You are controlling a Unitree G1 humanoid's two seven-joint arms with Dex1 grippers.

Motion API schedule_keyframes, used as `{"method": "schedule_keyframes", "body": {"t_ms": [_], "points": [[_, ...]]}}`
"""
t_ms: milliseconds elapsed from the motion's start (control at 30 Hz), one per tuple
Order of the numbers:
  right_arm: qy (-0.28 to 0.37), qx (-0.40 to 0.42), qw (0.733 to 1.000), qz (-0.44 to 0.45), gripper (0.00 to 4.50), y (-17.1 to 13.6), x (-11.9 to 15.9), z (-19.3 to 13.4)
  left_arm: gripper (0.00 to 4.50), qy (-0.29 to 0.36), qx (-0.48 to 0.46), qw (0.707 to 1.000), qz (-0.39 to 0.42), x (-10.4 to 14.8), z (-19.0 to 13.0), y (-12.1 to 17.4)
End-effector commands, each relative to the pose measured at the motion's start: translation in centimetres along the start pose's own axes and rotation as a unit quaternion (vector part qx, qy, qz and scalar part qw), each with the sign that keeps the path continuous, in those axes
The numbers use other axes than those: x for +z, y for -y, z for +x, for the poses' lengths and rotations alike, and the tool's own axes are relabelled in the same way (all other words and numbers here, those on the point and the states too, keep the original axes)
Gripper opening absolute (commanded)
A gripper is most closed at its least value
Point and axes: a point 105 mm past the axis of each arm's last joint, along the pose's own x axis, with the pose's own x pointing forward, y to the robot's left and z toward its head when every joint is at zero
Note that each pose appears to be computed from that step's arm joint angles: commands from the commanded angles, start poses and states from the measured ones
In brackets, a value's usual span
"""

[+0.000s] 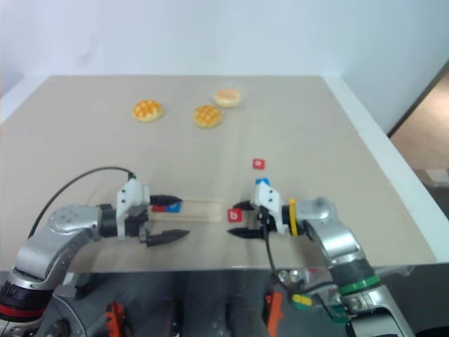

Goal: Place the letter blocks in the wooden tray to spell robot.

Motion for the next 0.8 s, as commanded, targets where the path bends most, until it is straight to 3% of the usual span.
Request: {"method": "schedule_keyframes", "body": {"t_ms": [33, 133, 400, 567, 800], "points": [[-0.004, -0.02, 1.0, -0.014, 2.07, 0.1, 0.2, -0.8, 4.5, 0.004, -0.004, 1.0, 0.017, 0.6, 0.0, 0.1], [-0.002, -0.025, 1.0, -0.013, 1.24, 0.2, 0.2, -0.9, 4.5, 0.001, -0.004, 1.0, 0.017, 0.4, 0.0, 0.1], [0.006, -0.043, 0.999, -0.013, 1.2, 0.4, 0.6, -1.1, 4.5, 0.002, 0.015, 1.0, 0.016, 0.5, -0.3, -0.4], [0.046, -0.06, 0.996, -0.037, 1.2, 2.0, 5.1, -1.5, 4.5, 0.038, 0.107, 0.993, 0.012, 1.2, -2.1, -2.4], [0.061, 0.011, 0.996, -0.065, 1.2, 1.0, 10.6, 2.7, 4.5, 0.061, 0.174, 0.983, -0.001, 0.1, -5.6, -3.0]]}}
